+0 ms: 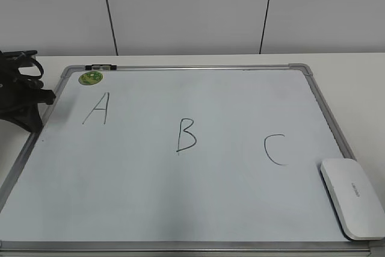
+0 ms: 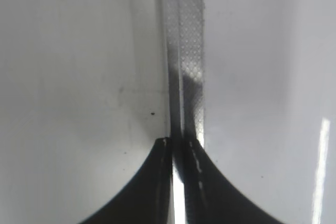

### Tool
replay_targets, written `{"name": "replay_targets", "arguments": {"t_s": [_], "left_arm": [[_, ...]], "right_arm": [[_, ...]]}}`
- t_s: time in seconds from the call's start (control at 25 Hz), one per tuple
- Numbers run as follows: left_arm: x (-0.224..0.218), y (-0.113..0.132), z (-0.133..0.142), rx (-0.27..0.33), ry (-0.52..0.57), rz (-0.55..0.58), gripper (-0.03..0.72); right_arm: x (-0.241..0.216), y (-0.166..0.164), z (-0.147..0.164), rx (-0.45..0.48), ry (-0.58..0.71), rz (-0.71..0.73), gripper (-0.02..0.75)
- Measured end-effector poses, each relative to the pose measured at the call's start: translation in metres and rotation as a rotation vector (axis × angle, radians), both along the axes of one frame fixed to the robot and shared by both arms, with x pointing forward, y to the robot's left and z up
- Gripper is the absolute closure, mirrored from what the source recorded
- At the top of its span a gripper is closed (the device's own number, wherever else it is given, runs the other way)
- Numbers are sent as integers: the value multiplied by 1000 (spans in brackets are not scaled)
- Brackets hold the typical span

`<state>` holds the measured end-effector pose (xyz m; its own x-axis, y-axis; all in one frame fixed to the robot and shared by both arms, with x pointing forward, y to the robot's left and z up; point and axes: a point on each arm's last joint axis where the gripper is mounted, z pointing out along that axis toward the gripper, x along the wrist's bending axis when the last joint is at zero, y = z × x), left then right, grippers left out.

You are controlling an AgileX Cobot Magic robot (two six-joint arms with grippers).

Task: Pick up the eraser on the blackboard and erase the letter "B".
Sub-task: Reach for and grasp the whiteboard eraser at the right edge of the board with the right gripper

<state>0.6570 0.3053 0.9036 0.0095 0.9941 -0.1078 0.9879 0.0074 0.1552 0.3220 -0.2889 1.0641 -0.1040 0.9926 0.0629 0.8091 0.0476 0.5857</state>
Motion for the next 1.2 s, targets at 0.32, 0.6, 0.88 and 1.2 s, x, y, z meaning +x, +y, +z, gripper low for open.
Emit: {"name": "replay_targets", "arguments": {"t_s": [0.32, 0.6, 0.88, 1.2], "left_arm": [[0, 0, 0, 0, 0, 0, 662], [0, 0, 0, 0, 2, 0, 662], [0, 0, 0, 0, 4, 0, 662], [0, 0, 0, -1, 4, -1, 662]], "right_arm": [[45, 0, -21, 9, 151, 3, 149], [75, 4, -39, 31, 235, 13, 150], [101, 15, -63, -11, 314, 6, 150], [115, 22, -84, -31, 378, -9, 150]]}}
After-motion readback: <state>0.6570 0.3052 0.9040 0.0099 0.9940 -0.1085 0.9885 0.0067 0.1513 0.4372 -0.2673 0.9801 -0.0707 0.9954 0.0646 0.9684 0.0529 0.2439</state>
